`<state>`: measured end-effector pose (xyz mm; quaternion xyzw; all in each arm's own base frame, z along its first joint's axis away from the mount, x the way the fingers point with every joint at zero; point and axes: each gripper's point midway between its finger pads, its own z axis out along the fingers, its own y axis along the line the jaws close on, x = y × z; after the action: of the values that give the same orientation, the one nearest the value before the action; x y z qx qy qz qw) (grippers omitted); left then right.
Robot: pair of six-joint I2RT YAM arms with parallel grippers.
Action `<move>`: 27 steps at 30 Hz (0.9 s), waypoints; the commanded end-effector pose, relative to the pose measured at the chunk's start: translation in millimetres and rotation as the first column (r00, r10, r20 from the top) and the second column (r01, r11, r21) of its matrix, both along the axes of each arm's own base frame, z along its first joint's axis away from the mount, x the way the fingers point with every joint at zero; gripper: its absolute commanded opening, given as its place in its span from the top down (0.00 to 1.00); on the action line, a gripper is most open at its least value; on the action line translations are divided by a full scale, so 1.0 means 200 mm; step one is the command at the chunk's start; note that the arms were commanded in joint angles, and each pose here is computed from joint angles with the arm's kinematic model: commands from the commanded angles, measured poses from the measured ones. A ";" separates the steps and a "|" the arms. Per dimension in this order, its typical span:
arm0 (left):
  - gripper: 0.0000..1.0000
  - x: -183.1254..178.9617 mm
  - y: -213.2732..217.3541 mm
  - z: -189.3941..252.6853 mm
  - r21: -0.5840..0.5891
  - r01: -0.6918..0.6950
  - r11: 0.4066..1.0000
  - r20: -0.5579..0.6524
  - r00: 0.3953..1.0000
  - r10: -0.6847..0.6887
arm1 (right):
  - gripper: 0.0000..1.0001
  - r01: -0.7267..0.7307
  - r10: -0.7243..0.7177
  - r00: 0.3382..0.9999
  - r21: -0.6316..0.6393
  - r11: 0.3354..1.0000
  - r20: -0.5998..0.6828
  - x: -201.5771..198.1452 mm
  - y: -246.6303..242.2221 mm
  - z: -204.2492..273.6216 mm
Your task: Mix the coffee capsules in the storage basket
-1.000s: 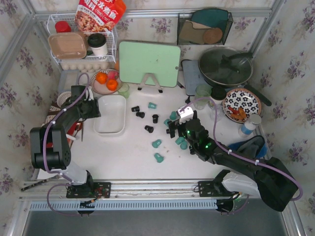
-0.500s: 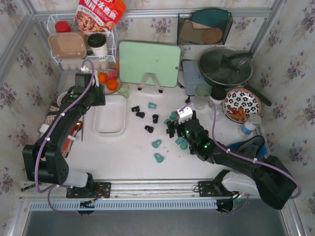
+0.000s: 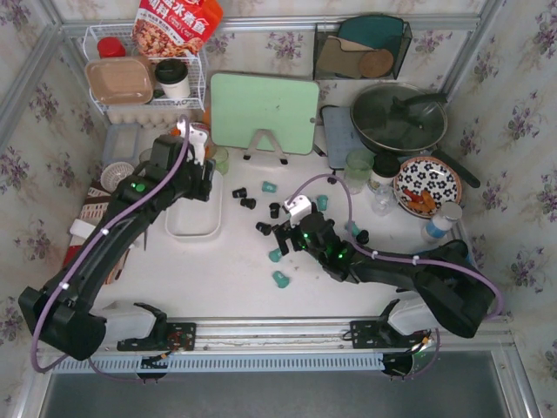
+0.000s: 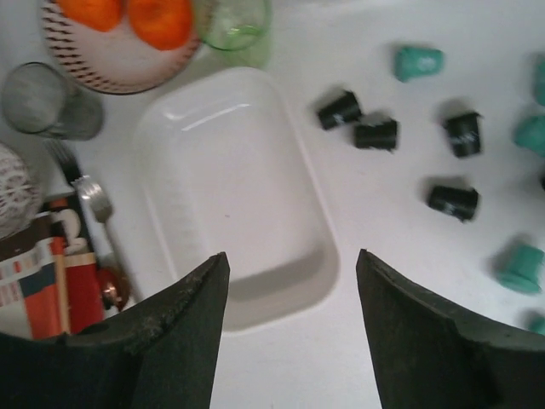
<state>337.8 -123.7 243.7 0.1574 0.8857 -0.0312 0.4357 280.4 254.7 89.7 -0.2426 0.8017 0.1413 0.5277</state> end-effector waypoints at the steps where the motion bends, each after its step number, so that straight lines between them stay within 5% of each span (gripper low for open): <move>1: 0.36 -0.11 -0.14 0.02 -0.090 0.109 0.990 0.014 0.994 -0.108 | 0.11 -0.057 0.060 0.997 0.087 0.995 -0.038 -0.04 0.14 0.00; 13: 0.35 -0.23 -0.19 0.13 -0.136 0.170 0.976 0.096 0.983 -0.158 | 0.28 -0.112 0.160 0.963 0.217 0.970 -0.219 -0.19 0.26 -0.16; 27: 0.33 -0.25 -0.21 0.14 -0.162 0.182 0.970 0.092 0.981 -0.169 | 0.34 -0.097 0.107 0.962 0.055 0.994 -0.251 -0.17 0.22 -0.32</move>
<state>285.3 -160.7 267.3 0.2038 0.8485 -0.1279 0.4713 242.3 303.1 25.9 -0.2440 0.8463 0.2370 0.4099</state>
